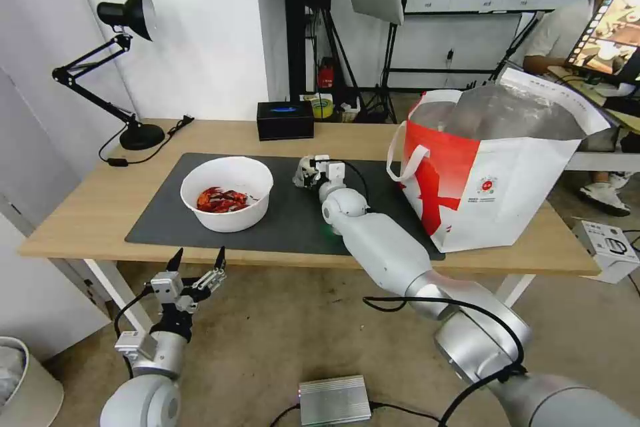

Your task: Pick up the trash from the table and place it into the takeout bag.

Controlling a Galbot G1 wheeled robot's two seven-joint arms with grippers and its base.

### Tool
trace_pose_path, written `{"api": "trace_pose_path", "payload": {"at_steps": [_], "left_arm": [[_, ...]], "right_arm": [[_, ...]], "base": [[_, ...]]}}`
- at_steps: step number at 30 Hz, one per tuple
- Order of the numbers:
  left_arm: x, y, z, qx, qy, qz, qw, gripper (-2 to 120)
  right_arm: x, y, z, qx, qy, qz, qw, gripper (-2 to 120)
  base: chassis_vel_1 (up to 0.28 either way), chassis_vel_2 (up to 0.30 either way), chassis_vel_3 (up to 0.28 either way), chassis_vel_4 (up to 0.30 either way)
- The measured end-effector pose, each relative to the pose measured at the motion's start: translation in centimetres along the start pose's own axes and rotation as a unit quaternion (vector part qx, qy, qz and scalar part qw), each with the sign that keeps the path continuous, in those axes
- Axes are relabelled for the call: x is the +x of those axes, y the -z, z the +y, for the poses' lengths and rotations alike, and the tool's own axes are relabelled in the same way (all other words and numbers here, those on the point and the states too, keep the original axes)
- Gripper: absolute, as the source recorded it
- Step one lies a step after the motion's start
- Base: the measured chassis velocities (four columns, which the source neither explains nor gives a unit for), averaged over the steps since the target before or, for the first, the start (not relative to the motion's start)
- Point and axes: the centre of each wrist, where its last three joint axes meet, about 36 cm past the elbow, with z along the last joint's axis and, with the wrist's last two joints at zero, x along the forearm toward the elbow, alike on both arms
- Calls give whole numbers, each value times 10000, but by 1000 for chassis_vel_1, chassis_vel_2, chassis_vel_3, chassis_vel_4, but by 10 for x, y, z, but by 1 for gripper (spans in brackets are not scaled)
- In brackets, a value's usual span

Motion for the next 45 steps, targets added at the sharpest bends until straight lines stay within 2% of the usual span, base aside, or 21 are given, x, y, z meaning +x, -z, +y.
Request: {"api": "trace_pose_path", "payload": {"at_steps": [2, 5, 12, 16, 20, 23, 24, 27, 30, 33, 34, 37, 40, 45], "left_arm": [[0, -1, 2, -6, 19, 9, 10000, 100], [0, -1, 3, -13, 38, 14, 10000, 100], [1, 1, 7, -28, 49, 13, 10000, 100], [1, 1, 8, -34, 56, 6, 10000, 100], [2, 4, 9, -25, 70, -22, 10000, 100], [4, 5, 10, -22, 94, -31, 9999, 100], [4, 5, 10, -22, 94, -31, 9999, 100], [5, 3, 12, -40, 102, -17, 9999, 100], [6, 2, 12, -43, 103, -8, 9999, 100], [5, 1, 11, -54, 78, -4, 10000, 100], [5, 1, 11, -54, 78, -4, 10000, 100], [4, 1, 8, -68, 36, -6, 10000, 100], [4, 1, 5, -67, 9, -13, 10000, 100], [5, 3, 1, -57, -3, -40, 10000, 100]], "right_arm": [[4, -3, -1, 51, 17, -130, 9999, 12], [12, -8, -4, 225, 67, -357, 9991, 7], [36, -17, -9, 664, 262, -896, 9934, 7], [49, -20, -13, 763, 340, -1010, 9914, 7], [79, -24, -26, 905, 420, -1225, 9874, 7], [117, -33, -45, 1060, 568, -1424, 9825, 7], [117, -33, -45, 1060, 568, -1424, 9825, 7], [157, -48, -62, 1200, 704, -1508, 9787, 6], [168, -53, -68, 1224, 713, -1497, 9785, 6], [228, -71, -88, 1292, 775, -1491, 9773, 6], [228, -71, -88, 1292, 775, -1491, 9773, 6], [276, -67, -108, 1478, 830, -1776, 9694, 6], [295, -61, -118, 1561, 829, -1890, 9660, 6], [332, -57, -124, 1565, 884, -1980, 9636, 6]], "base": [[0, 0, 0, 0], [0, 0, 0, 0], [0, 0, 0, 0], [0, 0, 0, 0], [0, 0, 0, 0], [0, 0, 0, 0], [0, 0, 0, 0], [0, 0, 0, 0], [0, 0, 0, 0], [0, 0, 0, 0], [0, 0, 0, 0], [0, 0, 0, 0], [0, 0, 0, 0], [0, 0, 0, 0]]}}
